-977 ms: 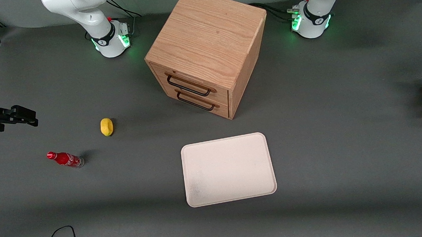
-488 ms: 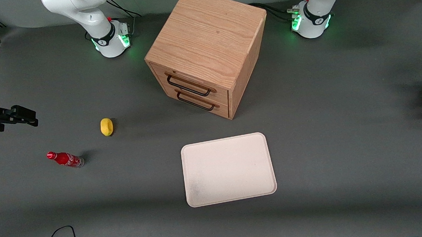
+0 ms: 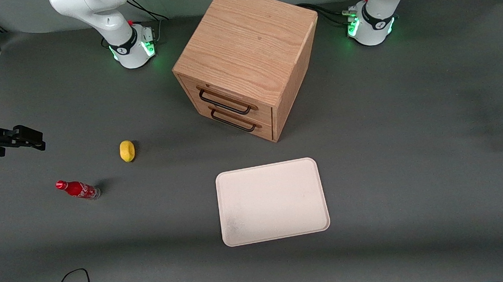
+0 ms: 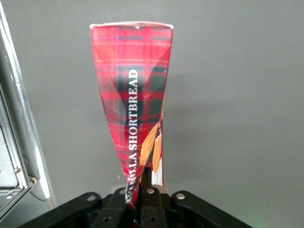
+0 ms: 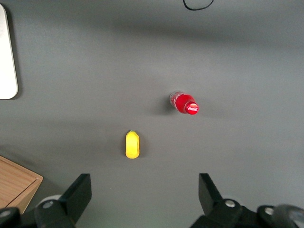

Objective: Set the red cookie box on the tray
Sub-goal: 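Carry the held cookie box over to the white tray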

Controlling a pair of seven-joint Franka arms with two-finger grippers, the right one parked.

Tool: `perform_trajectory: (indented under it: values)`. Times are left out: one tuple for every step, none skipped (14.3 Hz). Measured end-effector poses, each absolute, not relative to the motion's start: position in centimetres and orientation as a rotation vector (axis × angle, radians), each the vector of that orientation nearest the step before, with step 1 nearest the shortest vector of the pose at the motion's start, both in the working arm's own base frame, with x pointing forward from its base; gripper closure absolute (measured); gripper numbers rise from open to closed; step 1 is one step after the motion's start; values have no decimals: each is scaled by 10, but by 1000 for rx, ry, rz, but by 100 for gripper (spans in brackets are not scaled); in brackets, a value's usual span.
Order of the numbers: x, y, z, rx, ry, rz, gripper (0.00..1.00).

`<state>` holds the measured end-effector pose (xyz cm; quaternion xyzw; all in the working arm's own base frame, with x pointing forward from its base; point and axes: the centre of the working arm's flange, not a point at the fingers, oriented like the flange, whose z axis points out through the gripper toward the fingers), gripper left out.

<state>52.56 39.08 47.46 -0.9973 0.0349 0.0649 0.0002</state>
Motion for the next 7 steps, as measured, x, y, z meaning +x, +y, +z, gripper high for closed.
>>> perform_trajectory:
  values:
    - [524, 380, 503, -3137, 122, 222, 96]
    - [523, 370, 530, -3140, 135, 236, 96]
    - [523, 362, 550, -3138, 146, 242, 96]
    - [525, 356, 562, -3135, 155, 241, 96]
    - [526, 353, 567, -3134, 162, 240, 96]
    - [529, 350, 565, -3134, 166, 243, 96]
    - [534, 344, 562, -3136, 159, 254, 96]
